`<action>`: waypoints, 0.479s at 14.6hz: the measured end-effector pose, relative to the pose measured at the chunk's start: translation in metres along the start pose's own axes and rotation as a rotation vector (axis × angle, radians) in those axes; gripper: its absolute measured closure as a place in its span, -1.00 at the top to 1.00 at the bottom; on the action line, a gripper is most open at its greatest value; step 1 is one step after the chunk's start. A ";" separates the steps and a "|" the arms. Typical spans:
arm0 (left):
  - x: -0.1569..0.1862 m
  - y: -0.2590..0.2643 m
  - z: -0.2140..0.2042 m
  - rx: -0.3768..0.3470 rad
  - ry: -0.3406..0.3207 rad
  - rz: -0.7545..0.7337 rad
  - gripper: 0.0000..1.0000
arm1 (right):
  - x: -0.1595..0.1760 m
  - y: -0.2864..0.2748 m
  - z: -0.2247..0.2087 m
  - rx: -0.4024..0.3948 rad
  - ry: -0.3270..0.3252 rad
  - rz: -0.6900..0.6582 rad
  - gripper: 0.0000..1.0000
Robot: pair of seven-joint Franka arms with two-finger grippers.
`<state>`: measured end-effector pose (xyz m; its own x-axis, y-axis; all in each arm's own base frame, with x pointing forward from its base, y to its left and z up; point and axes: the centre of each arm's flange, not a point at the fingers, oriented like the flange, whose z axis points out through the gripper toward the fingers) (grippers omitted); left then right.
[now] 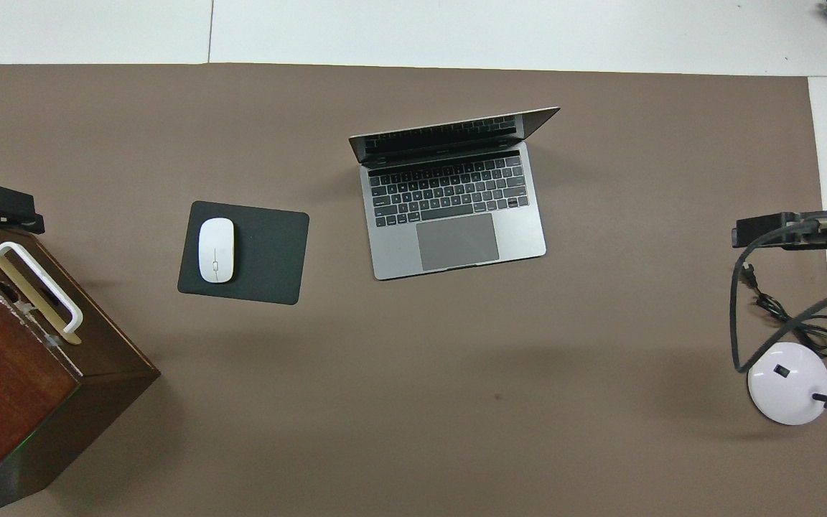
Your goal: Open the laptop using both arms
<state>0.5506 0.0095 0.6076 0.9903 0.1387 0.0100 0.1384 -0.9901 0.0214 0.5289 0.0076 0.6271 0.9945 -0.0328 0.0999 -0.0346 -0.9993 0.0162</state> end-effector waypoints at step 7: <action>0.000 0.001 0.000 0.005 0.001 0.026 1.00 | 0.000 0.004 0.001 0.000 -0.002 0.008 1.00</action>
<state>0.5506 0.0085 0.6076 0.9936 0.1127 0.0111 0.1126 -0.9935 0.0159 0.5289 0.0031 0.6264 0.9943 -0.0407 0.0983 -0.0424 -0.9990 0.0153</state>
